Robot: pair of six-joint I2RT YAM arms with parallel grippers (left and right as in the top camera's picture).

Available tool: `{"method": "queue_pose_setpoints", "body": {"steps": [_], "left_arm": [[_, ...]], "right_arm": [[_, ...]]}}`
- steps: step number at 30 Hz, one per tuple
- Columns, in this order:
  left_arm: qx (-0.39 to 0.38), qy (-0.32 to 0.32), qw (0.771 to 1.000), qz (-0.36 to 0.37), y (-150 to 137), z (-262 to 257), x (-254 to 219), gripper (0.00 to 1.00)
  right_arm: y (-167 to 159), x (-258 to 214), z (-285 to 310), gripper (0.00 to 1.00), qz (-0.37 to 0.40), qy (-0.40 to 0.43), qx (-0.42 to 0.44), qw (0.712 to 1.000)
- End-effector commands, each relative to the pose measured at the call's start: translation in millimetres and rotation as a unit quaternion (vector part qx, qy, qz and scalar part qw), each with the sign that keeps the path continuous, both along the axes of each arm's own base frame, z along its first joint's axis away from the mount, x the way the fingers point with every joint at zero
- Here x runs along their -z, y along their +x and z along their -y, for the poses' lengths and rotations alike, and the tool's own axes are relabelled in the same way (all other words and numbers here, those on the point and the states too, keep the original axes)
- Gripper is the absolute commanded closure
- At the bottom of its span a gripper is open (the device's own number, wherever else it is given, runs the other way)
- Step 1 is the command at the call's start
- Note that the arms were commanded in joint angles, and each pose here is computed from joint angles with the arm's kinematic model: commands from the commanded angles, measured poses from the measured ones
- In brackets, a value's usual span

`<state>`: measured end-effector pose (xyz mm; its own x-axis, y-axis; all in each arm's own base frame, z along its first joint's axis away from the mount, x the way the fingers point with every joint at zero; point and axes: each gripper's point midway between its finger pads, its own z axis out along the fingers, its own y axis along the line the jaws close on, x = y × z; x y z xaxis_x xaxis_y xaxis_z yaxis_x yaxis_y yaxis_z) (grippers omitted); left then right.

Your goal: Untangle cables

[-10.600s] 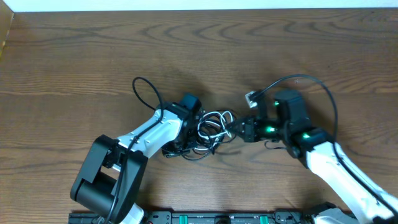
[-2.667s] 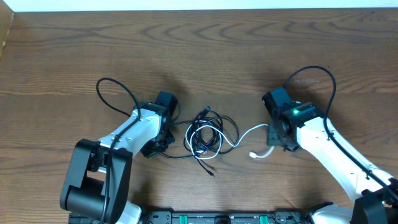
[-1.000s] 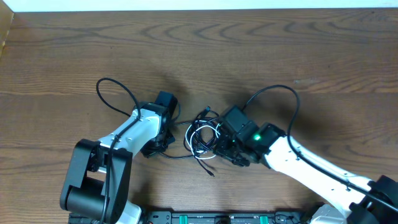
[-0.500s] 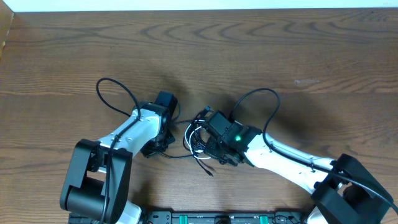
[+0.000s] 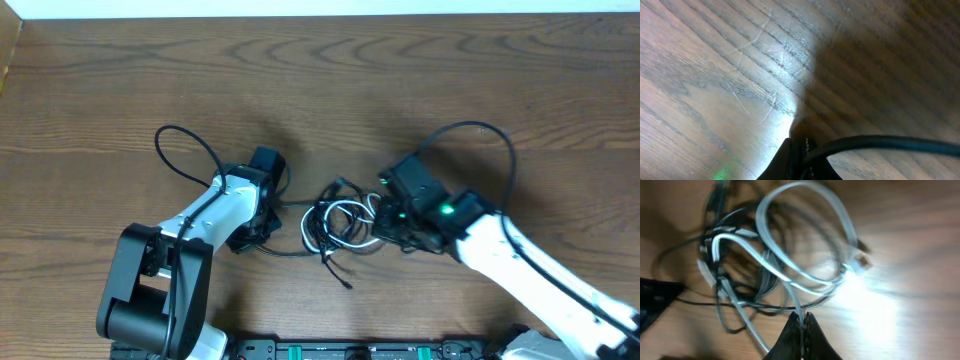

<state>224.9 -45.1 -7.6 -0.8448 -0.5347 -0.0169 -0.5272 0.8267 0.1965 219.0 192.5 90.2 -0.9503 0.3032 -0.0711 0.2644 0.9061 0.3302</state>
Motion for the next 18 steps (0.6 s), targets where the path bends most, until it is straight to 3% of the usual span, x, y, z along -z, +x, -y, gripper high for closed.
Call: {"method": "queue_pose_setpoints", "body": {"steps": [1,7,14,18], "left_arm": [[-0.011,-0.003,0.999,-0.029,-15.1,-2.3,18.5,0.92],[-0.011,-0.003,0.999,-0.029,-15.1,-2.3,18.5,0.92],[-0.011,-0.003,0.999,-0.029,-15.1,-2.2,18.5,0.92],[-0.011,-0.003,0.999,-0.030,-15.1,-2.3,18.5,0.92]], "right_arm": [[6.7,-9.4,48.7,0.99,0.032,-0.074,0.021,0.997],[-10.6,-16.3,128.7,0.99,-0.002,-0.174,0.106,0.979],[-18.4,-18.3,175.0,0.99,-0.033,-0.209,0.161,0.964],[-22.7,-22.7,212.1,0.99,-0.037,-0.264,0.211,0.941]]}}
